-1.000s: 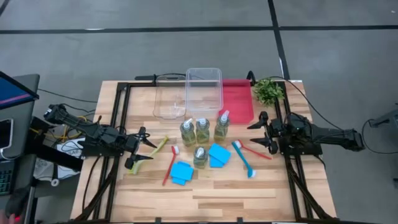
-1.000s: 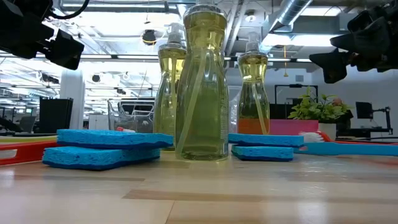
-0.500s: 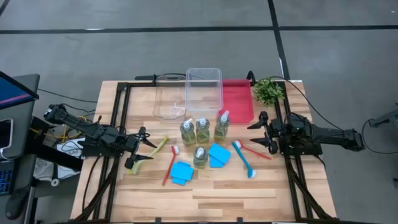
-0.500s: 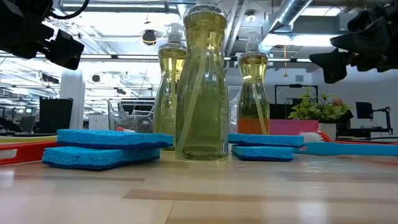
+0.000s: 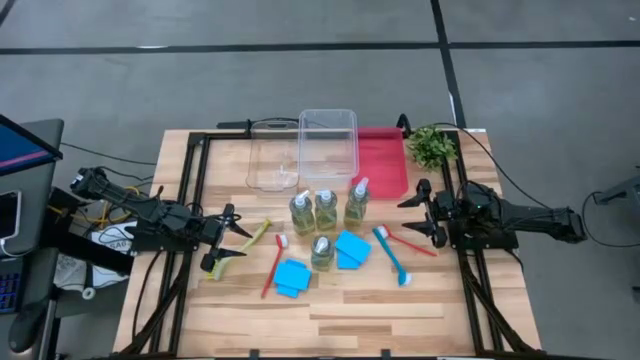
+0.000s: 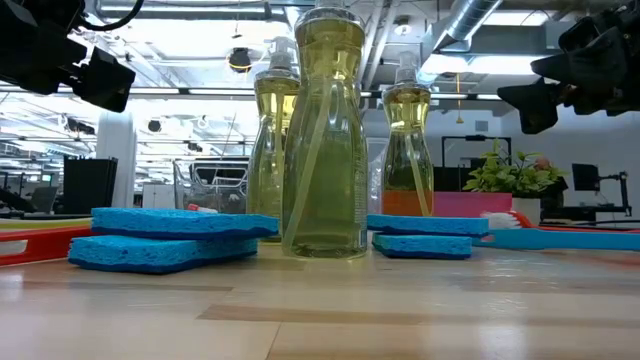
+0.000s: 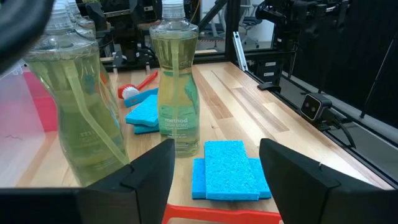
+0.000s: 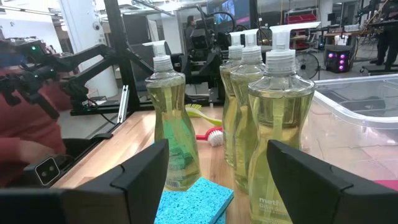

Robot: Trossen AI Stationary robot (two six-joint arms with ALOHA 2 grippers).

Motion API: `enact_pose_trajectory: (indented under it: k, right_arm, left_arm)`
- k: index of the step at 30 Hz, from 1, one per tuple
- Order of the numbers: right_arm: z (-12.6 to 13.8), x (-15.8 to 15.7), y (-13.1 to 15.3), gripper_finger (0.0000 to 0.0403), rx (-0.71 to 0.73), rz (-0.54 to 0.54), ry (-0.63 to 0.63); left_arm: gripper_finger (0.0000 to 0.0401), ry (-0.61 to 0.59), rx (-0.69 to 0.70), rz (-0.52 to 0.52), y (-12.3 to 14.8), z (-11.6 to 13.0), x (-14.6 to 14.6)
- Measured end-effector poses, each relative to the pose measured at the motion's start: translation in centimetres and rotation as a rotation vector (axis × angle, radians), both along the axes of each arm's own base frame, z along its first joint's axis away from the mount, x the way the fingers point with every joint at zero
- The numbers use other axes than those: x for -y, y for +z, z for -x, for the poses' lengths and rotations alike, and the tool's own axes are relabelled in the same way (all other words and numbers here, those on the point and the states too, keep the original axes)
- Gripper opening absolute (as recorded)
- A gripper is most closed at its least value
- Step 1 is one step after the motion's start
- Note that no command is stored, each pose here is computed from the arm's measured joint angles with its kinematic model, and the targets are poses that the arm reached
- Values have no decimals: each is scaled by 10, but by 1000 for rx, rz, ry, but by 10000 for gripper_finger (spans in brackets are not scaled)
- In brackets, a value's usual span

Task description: Pick & Place Kitchen Sink Supplies

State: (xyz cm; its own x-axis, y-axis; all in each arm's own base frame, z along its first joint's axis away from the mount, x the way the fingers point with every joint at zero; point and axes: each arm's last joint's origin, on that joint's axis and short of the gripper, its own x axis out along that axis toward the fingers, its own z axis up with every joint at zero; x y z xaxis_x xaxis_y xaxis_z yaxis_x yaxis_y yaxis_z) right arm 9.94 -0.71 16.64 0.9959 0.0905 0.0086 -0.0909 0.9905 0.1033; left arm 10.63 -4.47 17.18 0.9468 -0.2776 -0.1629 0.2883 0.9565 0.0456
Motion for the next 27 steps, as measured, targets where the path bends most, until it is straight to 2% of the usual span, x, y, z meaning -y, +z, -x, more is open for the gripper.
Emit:
enact_pose_trajectory:
  k: [20,23,27]
  right_arm:
    - [0,0,0,265,0,0,0]
    - [0,0,0,265,0,0,0]
    - [0,0,0,265,0,0,-4]
  left_arm:
    - [237,0,22,10,2,0,0]
    - [237,0,75,46,8,-1,0]
    - [237,7,131,179,17,-1,1]
